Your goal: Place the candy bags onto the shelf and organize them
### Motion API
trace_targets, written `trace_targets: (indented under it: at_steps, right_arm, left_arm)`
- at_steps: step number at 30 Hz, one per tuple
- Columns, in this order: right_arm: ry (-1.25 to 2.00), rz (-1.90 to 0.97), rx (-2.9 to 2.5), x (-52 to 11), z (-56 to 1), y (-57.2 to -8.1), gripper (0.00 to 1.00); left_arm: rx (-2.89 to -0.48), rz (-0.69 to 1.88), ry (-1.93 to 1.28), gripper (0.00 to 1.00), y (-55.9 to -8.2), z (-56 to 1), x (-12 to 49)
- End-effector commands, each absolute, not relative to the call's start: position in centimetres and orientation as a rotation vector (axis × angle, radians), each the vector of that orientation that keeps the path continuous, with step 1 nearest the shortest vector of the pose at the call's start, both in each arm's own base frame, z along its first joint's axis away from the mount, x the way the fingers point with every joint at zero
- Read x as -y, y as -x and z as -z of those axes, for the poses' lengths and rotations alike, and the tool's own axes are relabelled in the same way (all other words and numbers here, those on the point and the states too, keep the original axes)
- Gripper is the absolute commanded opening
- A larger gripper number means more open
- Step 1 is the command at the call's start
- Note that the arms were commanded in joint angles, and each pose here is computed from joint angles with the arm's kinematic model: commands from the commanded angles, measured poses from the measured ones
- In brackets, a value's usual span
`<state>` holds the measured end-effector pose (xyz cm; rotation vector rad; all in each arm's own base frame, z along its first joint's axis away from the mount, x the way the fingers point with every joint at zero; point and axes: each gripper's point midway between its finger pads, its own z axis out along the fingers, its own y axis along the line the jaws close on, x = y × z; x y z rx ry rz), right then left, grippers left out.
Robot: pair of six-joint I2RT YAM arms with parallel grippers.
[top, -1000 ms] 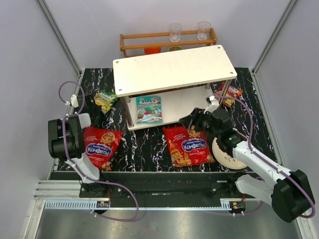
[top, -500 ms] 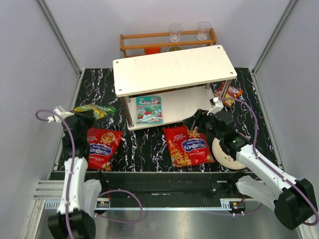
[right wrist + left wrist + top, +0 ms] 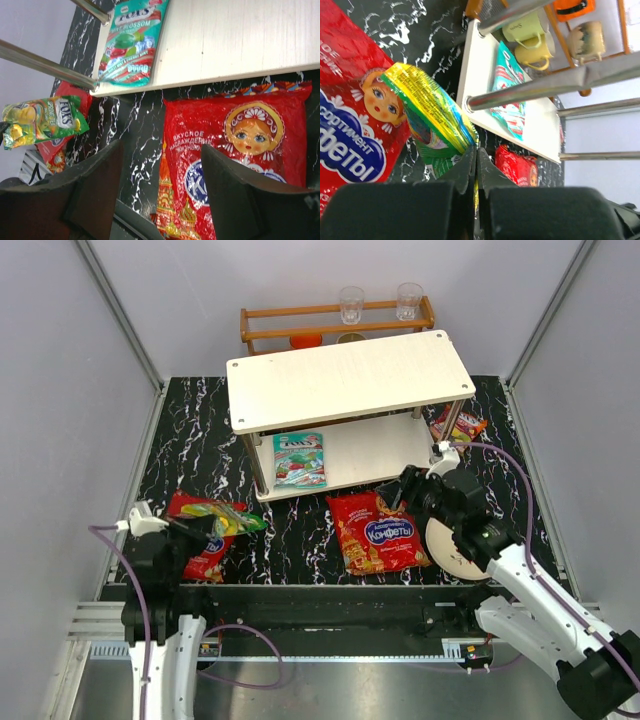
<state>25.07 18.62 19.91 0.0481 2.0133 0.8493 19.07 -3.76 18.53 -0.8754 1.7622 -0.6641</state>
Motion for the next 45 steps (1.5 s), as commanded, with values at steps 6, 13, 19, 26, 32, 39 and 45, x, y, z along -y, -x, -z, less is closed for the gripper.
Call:
trace_targets:
  at_steps: [6, 13, 19, 26, 32, 39, 45]
  right_arm:
    - [-0.072, -0.859, -2.078, -18.3, -19.2, -24.0, 0.71]
    - [-0.088, -0.866, -2.094, -18.4, -18.8, -23.9, 0.71]
    - [-0.096, -0.860, -2.117, -18.2, -17.8, -23.3, 0.71]
    - [-0.134, -0.896, -2.131, -18.3, -16.3, -22.8, 0.71]
    - [-0.145, -0.936, -2.140, -18.7, -16.2, -22.4, 0.71]
    - [-0.157, -0.955, -2.148, -19.1, -16.6, -22.2, 0.71]
    - [-0.068, -0.880, -2.198, -20.0, -16.7, -21.0, 0.67]
  left_arm:
    - [-1.778, 0.844, 0.827, 0.00, -16.9, -17.4, 6.5]
    - [-1.806, 0.882, 0.831, 0.00, -18.6, -14.8, 7.2]
    - [-1.947, 0.853, 0.760, 0.00, -19.5, -13.3, 8.7]
    - [-1.992, 0.773, 0.661, 0.00, -20.1, -15.4, 10.0]
    - [-2.044, 0.894, 0.729, 0.00, -18.2, -12.0, 12.5]
    - [-2.097, 0.921, 0.704, 0.00, -16.4, -10.9, 16.4]
    - [-2.120, 0.817, 0.606, 0.00, -14.8, -12.1, 19.5]
